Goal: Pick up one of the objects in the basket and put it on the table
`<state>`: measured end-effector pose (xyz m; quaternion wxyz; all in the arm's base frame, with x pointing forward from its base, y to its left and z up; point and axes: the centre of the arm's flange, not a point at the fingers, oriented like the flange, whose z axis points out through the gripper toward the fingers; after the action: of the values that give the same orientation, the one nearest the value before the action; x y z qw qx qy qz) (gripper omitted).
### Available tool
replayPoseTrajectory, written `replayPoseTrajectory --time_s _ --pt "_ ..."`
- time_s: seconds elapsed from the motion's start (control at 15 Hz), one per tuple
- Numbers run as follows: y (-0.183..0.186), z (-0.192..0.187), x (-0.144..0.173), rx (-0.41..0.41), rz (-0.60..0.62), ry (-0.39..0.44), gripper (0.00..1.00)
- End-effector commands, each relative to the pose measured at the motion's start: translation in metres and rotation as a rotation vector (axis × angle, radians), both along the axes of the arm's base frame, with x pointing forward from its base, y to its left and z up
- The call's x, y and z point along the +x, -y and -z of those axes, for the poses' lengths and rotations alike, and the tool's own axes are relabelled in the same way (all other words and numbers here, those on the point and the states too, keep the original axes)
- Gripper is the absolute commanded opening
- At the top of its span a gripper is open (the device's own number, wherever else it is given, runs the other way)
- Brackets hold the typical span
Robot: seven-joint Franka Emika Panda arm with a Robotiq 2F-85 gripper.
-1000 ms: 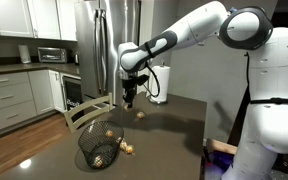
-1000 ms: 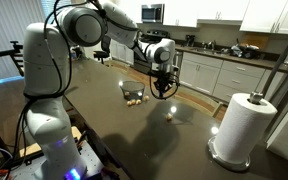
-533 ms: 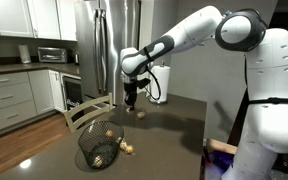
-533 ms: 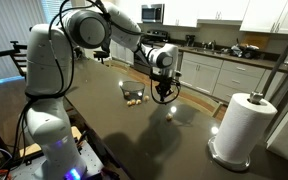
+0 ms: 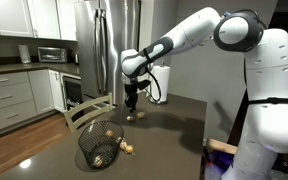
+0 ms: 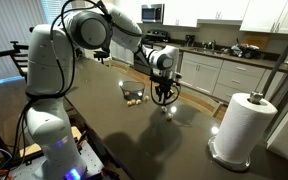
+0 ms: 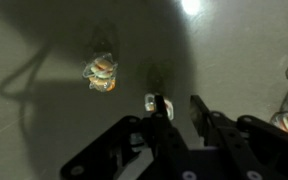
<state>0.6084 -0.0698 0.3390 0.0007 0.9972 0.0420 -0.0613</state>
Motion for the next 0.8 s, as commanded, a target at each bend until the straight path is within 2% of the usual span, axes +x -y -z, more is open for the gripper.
replayPoseTrajectory --time_s 0.0,0.33,0.47,0.73 --pt "0.0032 -0.0008 -0.0031 0.023 0.019 0.019 0.63" --pt "0.0026 -0.0078 -0.0062 0.036 0.015 0.017 0.97" --pt "0.0022 -0.0088 -0.0067 0.041 0.013 0.017 1.00" --pt "-0.0012 -0.0103 -0.0091 0.050 0.015 0.022 1.00"
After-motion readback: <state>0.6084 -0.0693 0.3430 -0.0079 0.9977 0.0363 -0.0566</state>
